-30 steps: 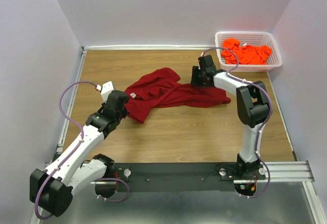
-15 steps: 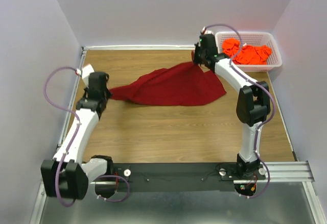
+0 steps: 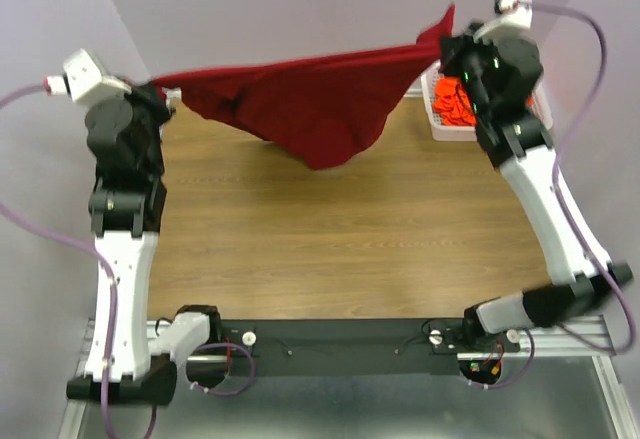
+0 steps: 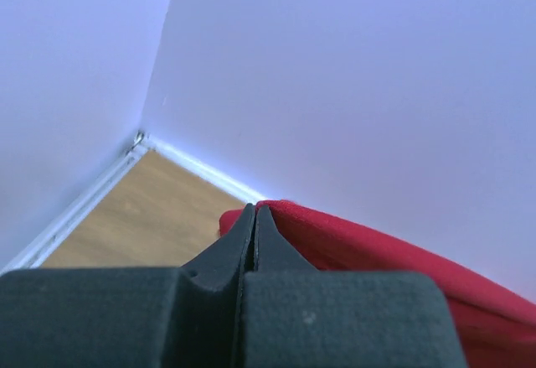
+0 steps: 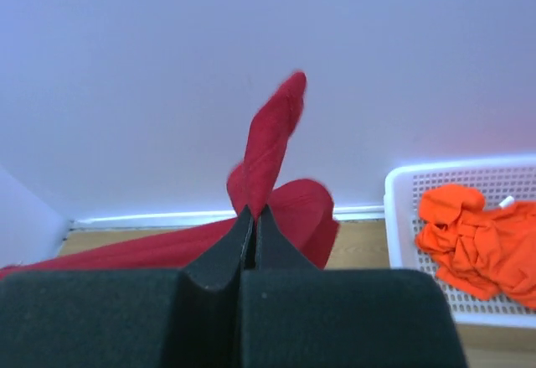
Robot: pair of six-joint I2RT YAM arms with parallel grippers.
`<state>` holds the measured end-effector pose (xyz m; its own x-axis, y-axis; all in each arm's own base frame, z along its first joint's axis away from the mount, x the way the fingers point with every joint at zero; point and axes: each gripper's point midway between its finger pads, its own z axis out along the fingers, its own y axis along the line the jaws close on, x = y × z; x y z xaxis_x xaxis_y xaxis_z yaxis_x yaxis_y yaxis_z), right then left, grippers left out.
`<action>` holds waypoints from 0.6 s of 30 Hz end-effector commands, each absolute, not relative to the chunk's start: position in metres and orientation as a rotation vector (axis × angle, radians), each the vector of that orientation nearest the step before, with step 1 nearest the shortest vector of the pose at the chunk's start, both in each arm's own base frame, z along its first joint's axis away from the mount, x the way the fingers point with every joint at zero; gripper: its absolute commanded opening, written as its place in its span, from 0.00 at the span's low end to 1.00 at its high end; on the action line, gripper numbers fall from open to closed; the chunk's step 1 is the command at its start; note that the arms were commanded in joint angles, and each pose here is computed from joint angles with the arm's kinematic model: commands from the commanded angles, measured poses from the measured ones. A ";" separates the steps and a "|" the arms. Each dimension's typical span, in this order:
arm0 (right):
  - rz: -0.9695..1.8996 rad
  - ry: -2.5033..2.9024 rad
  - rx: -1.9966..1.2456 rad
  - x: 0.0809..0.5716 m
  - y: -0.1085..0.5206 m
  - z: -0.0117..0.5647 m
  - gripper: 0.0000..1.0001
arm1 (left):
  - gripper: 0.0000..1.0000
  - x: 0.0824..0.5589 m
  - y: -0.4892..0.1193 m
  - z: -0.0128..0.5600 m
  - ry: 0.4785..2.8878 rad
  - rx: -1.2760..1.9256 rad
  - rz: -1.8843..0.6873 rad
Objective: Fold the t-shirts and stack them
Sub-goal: Flatten the tshirt out
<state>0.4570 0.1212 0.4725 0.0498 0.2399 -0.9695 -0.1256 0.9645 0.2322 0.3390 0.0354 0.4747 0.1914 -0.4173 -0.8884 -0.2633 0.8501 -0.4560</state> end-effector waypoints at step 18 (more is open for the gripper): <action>0.341 2.114 0.746 0.244 0.061 0.106 0.79 | 0.00 0.255 -0.005 0.178 2.013 -0.713 -0.229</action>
